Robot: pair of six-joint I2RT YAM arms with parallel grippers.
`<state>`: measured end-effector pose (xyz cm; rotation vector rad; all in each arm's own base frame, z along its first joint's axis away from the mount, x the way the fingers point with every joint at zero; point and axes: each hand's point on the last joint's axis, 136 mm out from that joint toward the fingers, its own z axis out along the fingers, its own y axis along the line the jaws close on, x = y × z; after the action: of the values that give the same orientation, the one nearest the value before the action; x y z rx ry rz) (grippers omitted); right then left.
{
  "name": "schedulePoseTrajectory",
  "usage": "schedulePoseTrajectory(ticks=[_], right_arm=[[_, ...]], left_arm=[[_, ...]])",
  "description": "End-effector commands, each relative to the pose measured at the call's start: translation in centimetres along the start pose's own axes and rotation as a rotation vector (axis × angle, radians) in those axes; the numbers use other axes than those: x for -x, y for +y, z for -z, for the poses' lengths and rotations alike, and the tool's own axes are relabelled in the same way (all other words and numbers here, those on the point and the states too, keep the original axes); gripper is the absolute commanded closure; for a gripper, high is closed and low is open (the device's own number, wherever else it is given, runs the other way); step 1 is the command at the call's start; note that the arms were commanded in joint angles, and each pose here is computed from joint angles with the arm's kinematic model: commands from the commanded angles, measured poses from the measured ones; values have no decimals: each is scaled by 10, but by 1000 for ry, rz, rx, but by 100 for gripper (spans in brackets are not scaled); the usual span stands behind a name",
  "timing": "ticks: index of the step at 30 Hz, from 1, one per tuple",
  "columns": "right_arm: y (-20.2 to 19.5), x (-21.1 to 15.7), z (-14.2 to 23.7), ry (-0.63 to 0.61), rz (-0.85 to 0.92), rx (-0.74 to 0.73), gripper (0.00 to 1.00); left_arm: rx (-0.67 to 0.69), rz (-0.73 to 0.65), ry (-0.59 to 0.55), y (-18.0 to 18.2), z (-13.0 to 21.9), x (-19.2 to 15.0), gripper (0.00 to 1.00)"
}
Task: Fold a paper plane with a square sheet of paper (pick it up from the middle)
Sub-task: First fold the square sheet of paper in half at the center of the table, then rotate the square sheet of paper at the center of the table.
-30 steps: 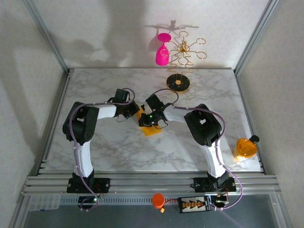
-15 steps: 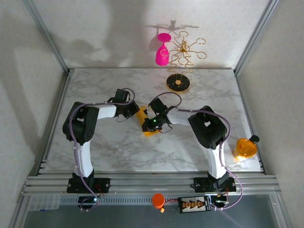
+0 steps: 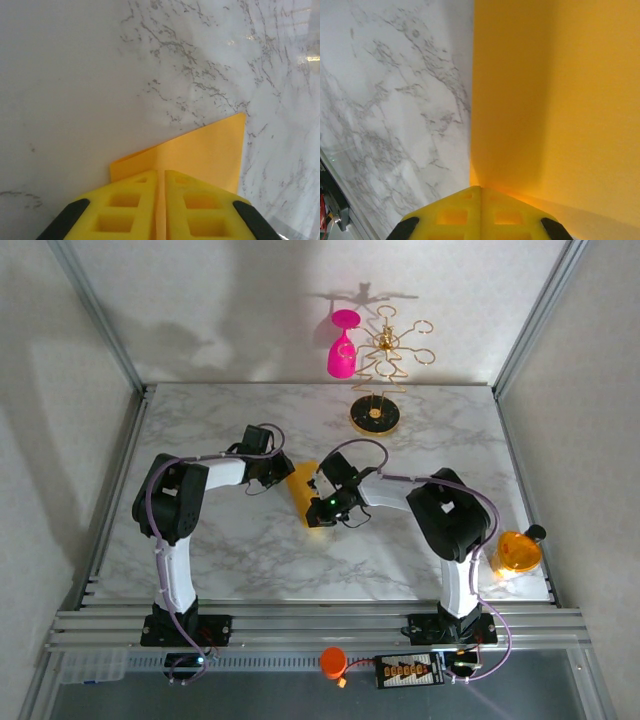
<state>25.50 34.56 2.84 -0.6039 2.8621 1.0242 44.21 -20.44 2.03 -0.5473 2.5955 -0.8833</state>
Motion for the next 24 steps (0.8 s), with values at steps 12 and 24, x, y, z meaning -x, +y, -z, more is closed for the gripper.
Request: schedulePoseTrajectory(ticks=[12,24], right_arm=[[-41,112,31,-287,-63,-164,85],[-79,144,-2,-283,-191,-291,86]], left_arm=[[13,97,-187,-22,63,8,70],[11,168,-197,-18,68,-25,52]])
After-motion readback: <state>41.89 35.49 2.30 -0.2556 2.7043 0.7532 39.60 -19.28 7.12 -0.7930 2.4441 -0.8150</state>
